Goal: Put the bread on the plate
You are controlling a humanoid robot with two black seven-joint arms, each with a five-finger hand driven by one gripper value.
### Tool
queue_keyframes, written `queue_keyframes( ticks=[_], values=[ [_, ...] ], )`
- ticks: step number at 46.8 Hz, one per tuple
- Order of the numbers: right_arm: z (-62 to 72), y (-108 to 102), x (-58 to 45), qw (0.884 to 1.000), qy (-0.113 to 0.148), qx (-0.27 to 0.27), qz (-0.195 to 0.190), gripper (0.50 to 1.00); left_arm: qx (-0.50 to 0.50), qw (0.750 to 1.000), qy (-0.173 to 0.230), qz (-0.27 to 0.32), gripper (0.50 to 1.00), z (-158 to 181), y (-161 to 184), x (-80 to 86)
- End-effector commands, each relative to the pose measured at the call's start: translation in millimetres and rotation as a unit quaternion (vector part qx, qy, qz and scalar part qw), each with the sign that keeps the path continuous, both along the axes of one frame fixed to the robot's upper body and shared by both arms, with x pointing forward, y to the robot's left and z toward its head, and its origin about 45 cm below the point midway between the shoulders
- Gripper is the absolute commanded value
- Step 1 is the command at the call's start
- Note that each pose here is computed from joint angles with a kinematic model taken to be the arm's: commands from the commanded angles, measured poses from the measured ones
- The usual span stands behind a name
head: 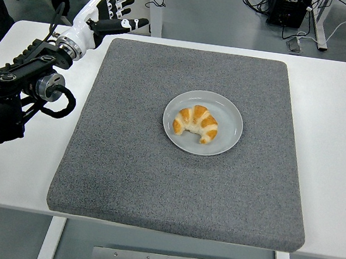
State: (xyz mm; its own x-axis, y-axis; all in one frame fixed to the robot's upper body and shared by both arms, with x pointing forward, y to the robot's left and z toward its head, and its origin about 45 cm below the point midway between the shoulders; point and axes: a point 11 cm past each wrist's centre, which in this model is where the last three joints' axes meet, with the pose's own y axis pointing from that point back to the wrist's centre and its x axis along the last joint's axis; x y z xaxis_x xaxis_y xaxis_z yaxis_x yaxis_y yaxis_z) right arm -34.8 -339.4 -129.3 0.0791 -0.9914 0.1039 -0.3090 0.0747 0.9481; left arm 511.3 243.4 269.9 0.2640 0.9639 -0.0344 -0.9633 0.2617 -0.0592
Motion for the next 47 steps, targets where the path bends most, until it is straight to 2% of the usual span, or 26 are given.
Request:
queue_keyframes(
  ticks=[1, 12, 27, 47],
  values=[
    [0.0, 0.0, -0.1, 1.000, 0.000, 0.000, 0.000, 1.000, -0.017, 1.000, 0.008, 0.010, 0.968, -4.1, 0.9, 1.0],
    [0.0, -0.1, -0.1, 1.000, 0.000, -0.001, 0.000, 1.000, -0.085, 0.995, 0.033, 0.042, 0.968, -19.5, 4.7, 0.0],
    [-0.2, 1.0, 2.7, 1.000, -0.002, 0.002, 0.000, 1.000, -0.187, 0.975, 0.055, 0.103, 0.968, -39.1, 16.4, -0.1],
    [-0.4, 3.0, 2.5, 1.000, -0.002, 0.006, 0.001, 1.000, -0.225, 0.967, 0.059, 0.101, 0.968, -42.3, 26.0, -1.0]
  ],
)
